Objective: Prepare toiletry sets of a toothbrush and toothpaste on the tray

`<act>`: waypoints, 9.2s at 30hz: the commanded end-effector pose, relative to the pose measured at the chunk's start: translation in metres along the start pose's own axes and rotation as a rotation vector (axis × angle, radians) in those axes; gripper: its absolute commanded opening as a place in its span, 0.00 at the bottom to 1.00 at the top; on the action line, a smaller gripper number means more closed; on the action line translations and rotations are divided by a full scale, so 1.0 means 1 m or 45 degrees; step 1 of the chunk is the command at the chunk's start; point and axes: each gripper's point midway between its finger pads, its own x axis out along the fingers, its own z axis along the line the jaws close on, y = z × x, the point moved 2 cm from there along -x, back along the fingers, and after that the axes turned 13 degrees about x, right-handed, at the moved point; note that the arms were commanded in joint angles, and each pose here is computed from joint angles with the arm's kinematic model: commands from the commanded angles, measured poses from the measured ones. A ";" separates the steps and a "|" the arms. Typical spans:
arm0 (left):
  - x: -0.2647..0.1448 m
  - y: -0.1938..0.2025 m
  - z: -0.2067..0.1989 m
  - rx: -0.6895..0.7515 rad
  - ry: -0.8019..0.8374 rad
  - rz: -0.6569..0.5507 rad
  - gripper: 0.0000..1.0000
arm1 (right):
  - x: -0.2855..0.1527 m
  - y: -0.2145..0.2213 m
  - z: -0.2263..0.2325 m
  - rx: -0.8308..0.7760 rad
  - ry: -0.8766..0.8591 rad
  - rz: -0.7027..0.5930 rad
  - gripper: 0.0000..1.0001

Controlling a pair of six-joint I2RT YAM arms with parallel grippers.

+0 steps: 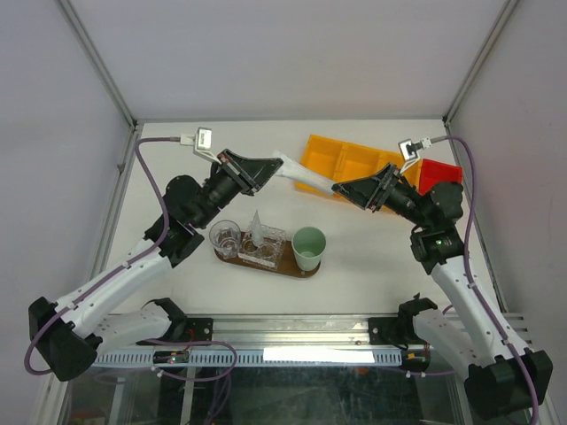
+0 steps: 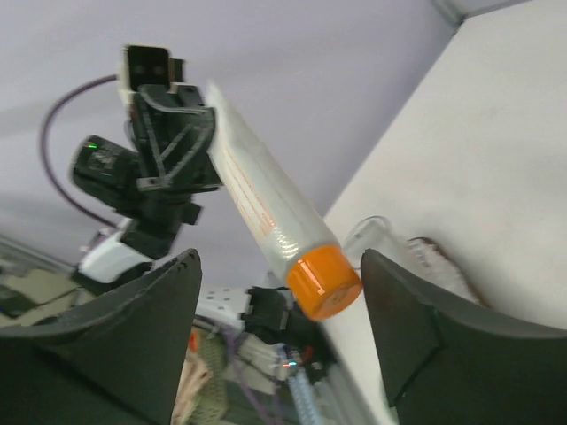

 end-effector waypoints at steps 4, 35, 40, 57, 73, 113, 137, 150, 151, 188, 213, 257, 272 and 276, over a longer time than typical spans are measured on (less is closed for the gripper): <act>-0.014 -0.044 -0.034 0.117 0.062 -0.111 0.00 | -0.005 -0.017 -0.014 -0.336 0.205 -0.072 0.94; -0.064 -0.030 -0.018 0.323 -0.297 0.338 0.00 | -0.035 -0.060 -0.027 -0.638 0.671 -0.212 0.99; -0.062 -0.017 -0.022 0.338 -0.295 0.412 0.00 | -0.038 -0.060 -0.028 -0.644 0.676 -0.229 0.99; -0.060 0.000 -0.014 0.571 -0.548 0.464 0.00 | -0.040 -0.057 -0.030 -0.646 0.666 -0.224 0.99; -0.054 0.037 0.015 0.773 -0.683 0.583 0.00 | -0.050 -0.064 -0.019 -0.711 0.696 -0.270 0.99; -0.044 0.064 0.050 0.900 -0.783 0.535 0.00 | -0.065 -0.065 0.000 -0.797 0.669 -0.366 0.99; -0.047 0.087 0.068 0.908 -0.812 0.568 0.00 | -0.066 -0.065 -0.001 -0.809 0.669 -0.382 0.99; -0.049 0.102 0.082 0.916 -0.836 0.569 0.00 | -0.068 -0.064 -0.002 -0.809 0.668 -0.386 0.99; -0.048 0.102 0.082 0.913 -0.838 0.564 0.00 | -0.068 -0.064 -0.002 -0.811 0.668 -0.388 0.99; -0.059 0.132 0.104 0.901 -0.836 0.607 0.14 | -0.069 -0.062 -0.004 -0.811 0.665 -0.384 0.99; -0.048 0.106 0.074 0.890 -0.777 0.591 0.51 | -0.066 -0.059 -0.008 -0.786 0.649 -0.363 0.99; -0.032 -0.126 0.048 0.944 -0.725 -0.136 0.99 | -0.071 -0.060 -0.017 -0.766 0.746 -0.340 0.99; -0.046 -0.138 0.078 1.026 -0.799 -0.173 0.99 | -0.050 -0.063 -0.036 -0.676 0.747 -0.248 0.99; -0.059 -0.141 0.090 1.063 -0.816 -0.173 0.99 | -0.042 -0.061 -0.050 -0.615 0.763 -0.187 0.99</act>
